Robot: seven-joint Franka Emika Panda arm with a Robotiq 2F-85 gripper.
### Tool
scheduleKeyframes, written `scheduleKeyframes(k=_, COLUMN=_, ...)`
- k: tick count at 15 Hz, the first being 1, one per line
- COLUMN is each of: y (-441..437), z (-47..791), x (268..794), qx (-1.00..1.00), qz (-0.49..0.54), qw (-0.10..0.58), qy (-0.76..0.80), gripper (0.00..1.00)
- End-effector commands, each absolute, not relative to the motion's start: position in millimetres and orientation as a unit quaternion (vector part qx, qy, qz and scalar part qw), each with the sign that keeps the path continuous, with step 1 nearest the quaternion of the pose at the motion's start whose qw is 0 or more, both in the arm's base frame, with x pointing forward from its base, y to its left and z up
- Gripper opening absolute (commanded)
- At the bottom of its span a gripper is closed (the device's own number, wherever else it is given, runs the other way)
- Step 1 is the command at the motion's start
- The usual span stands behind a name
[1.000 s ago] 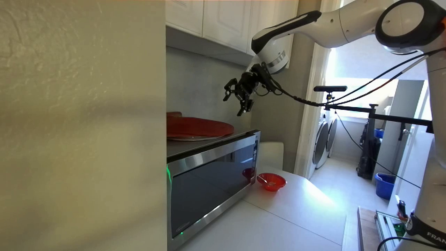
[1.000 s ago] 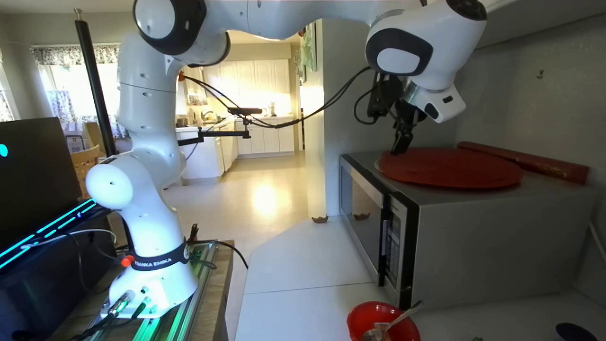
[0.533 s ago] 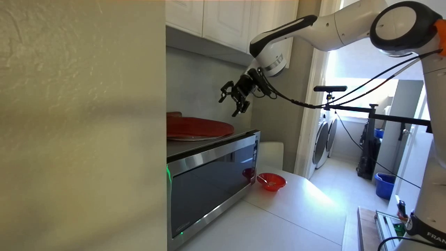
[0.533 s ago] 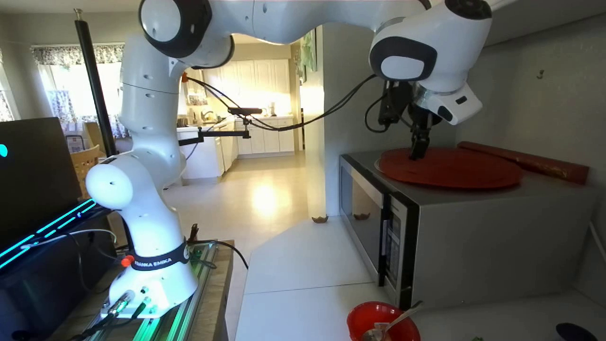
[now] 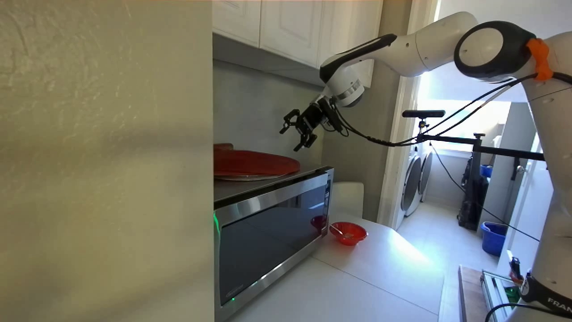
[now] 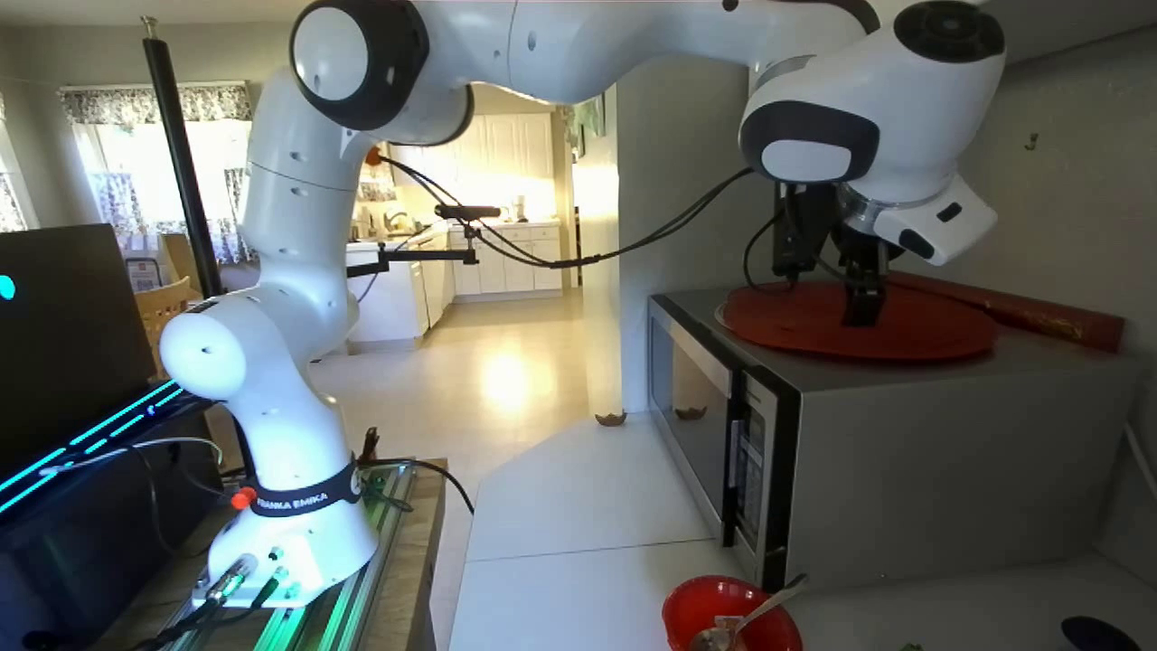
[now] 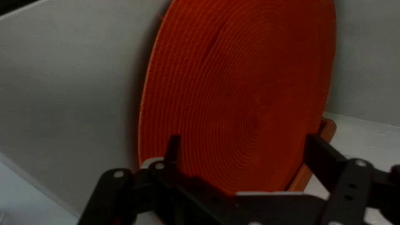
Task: Put the orange object on the microwave
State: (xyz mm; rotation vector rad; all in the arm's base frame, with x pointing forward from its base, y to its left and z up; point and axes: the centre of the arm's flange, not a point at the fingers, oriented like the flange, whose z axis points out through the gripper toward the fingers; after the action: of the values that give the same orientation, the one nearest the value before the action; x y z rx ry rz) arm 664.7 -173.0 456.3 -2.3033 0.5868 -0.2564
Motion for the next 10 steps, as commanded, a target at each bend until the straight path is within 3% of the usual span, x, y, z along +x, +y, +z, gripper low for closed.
scheduleKeyframes(k=1, y=-197.3, z=452.9, x=671.8, qx=-0.894, qz=-0.111, qw=0.375, qy=0.219, gripper=1.00)
scheduleKeyframes(k=10, y=-207.3, z=429.5, x=675.0, qx=-0.898, qz=-0.105, qw=0.371, qy=0.213, gripper=1.00)
